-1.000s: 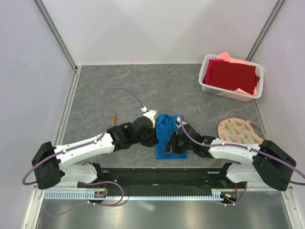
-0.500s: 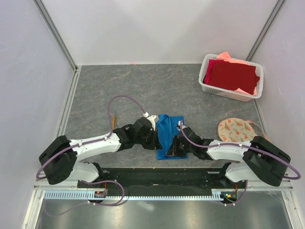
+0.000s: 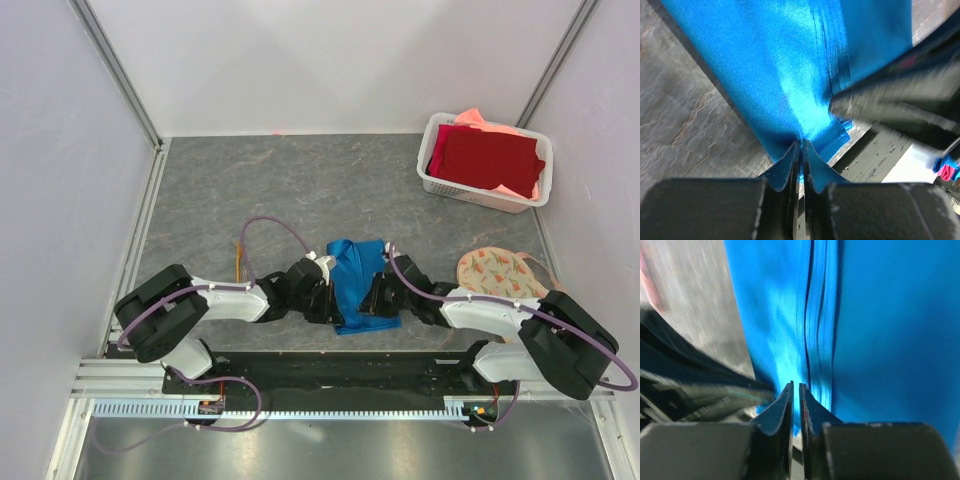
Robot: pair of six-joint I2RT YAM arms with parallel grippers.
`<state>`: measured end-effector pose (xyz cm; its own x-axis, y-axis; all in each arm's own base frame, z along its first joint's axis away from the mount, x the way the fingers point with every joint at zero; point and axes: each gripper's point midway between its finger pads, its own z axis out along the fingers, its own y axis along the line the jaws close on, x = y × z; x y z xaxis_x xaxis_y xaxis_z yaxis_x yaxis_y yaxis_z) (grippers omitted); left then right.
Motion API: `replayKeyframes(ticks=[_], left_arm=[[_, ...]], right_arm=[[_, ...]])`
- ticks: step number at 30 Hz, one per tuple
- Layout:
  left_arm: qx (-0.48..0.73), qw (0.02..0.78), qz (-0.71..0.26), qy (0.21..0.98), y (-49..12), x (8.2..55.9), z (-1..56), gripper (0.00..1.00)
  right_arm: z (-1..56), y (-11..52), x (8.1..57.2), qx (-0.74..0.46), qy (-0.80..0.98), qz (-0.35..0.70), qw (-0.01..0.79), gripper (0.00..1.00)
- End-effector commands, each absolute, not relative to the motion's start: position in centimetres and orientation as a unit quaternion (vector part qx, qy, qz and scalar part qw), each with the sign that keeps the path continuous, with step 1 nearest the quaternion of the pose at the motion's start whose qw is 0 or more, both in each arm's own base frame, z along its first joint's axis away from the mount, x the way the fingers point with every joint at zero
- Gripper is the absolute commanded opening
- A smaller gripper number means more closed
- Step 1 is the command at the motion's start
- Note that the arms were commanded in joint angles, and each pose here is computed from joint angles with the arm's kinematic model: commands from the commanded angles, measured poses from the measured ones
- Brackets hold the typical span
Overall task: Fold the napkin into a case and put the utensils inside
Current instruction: Fold the lower triangle-folded napkin at the center of the board.
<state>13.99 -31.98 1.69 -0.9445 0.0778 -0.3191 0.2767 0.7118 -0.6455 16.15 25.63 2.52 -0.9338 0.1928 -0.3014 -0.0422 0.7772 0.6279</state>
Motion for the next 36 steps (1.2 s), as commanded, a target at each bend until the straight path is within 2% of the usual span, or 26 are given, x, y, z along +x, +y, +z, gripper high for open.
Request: replayKeyframes(ticks=[1,3,7,9,11,16,19,21,26,36], left_arm=[[0.089,0.145,-0.356,0.919,-31.5,14.3,1.3,0.11],[0.092,0.160,-0.353,0.917,-31.5,14.8,2.3,0.12],[0.094,0.208,-0.358,0.906,-31.3,16.5,6.8,0.26],[0.077,0.217,-0.359,0.905,-30.8,18.3,8.7,0.29],[0.059,0.220,-0.352,0.908,-30.2,19.9,9.4,0.28],[-0.012,0.236,-0.352,0.906,-29.0,27.4,10.8,0.17],[-0.040,0.232,-0.349,0.907,-28.9,30.8,10.2,0.13],[-0.046,0.228,-0.352,0.907,-29.3,32.5,9.8,0.11],[-0.052,0.213,-0.357,0.908,-30.3,33.7,8.9,0.10],[-0.055,0.187,-0.365,0.910,-30.8,33.1,6.1,0.10]], right_arm=[[6.8,25.8,21.6,0.024,0.908,0.342,0.240,0.17],[6.8,25.6,22.6,0.015,0.915,0.327,0.235,0.22],[8.8,26.3,26.9,0.002,0.912,0.321,0.253,0.30],[8.0,26.4,28.2,-0.001,0.917,0.317,0.241,0.33],[8.3,27.2,30.0,-0.006,0.916,0.321,0.241,0.36],[9.4,29.7,33.5,-0.022,0.910,0.338,0.238,0.37],[9.0,30.6,34.8,-0.021,0.911,0.341,0.232,0.32],[8.3,30.7,35.2,-0.021,0.913,0.338,0.226,0.24],[7.3,30.2,35.4,-0.015,0.917,0.332,0.220,0.13],[4.9,28.3,35.5,-0.006,0.925,0.317,0.209,0.09]])
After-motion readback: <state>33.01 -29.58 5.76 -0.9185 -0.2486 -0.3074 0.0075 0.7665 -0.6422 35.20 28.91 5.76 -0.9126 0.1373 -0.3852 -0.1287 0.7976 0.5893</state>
